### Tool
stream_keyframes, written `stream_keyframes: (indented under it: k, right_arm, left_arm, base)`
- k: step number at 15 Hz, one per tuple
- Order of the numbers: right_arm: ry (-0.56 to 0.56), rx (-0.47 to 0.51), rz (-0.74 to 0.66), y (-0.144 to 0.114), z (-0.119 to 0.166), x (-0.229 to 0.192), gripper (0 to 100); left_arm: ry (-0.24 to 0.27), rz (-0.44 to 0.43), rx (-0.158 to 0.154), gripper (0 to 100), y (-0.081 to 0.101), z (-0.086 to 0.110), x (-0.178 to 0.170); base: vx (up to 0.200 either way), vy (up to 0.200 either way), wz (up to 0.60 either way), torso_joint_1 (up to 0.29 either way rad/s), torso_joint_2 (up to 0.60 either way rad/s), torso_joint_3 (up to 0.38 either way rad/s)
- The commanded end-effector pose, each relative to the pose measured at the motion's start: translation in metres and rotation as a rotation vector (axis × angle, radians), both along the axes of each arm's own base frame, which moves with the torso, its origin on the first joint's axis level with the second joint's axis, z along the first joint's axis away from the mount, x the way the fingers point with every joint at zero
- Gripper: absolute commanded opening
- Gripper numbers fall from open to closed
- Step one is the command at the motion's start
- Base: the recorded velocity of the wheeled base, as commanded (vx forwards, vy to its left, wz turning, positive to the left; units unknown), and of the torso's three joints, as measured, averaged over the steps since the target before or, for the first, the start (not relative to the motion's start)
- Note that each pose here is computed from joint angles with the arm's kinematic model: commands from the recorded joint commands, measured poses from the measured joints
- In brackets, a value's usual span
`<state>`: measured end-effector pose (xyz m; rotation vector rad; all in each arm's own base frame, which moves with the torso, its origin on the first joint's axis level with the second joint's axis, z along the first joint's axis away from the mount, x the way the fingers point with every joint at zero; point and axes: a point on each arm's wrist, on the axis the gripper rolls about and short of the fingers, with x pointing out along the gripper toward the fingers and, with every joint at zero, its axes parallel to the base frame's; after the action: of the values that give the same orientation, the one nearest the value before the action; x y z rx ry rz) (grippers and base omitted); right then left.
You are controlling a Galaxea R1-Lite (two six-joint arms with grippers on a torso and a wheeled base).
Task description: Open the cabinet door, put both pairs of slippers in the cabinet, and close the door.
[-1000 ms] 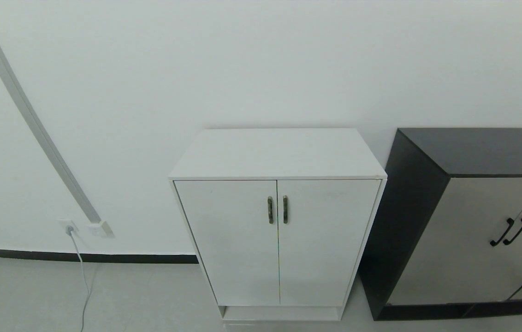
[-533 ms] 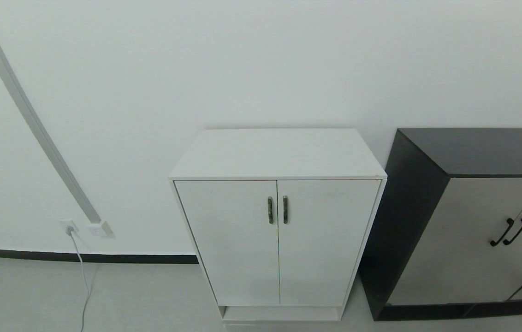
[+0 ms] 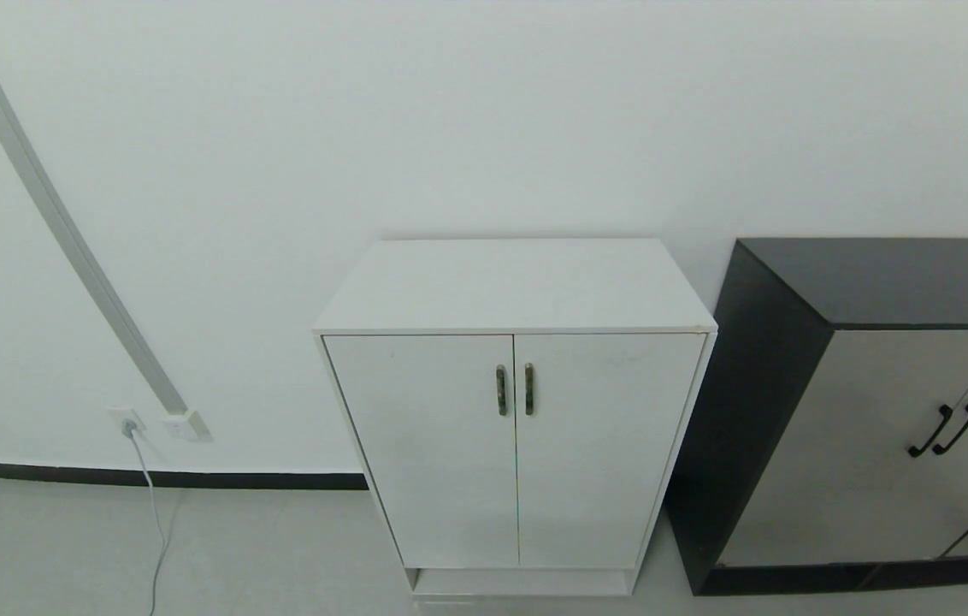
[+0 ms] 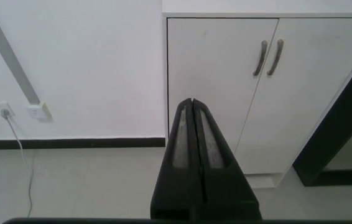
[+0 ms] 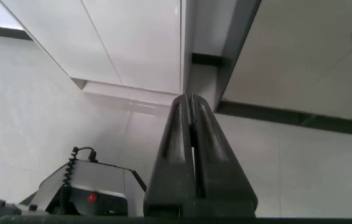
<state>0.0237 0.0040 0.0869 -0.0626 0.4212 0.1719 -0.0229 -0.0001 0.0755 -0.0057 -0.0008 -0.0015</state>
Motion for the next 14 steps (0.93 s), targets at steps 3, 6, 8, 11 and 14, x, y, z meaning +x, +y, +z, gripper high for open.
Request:
stream_keyframes:
  k: [3,6,8,11,14]
  right_arm:
    - [-0.005,-0.004,0.026,-0.002,-0.008,-0.013,0]
    - [-0.042,0.001,0.040,-0.003,-0.008,-0.017,0]
    - [-0.065,0.007,0.033,-0.003,-0.008,-0.019,0]
    - [-0.149,0.019,-0.027,-0.004,-0.008,-0.026,0]
    - [-0.244,0.027,-0.081,-0.005,-0.009,-0.033,0]
  left_arm:
    - [0.001,0.000,0.000,0,0.000,0.000,0.000]
    - [0.001,-0.002,0.001,0,0.000,0.000,0.000]
    - [0.001,0.000,0.000,0,0.000,0.000,0.000]
    - [0.001,0.000,0.000,0,0.000,0.000,0.000]
    - [0.001,0.000,0.000,0,0.000,0.000,0.000]
  base:
    - [0.000,0.000,0.00,0.000,0.00,0.000]
    - [0.000,0.000,0.00,0.000,0.00,0.000]
    - [0.000,0.000,0.00,0.000,0.00,0.000]
    - [0.000,0.000,0.00,0.000,0.00,0.000]
    - [0.000,0.000,0.00,0.000,0.00,0.000]
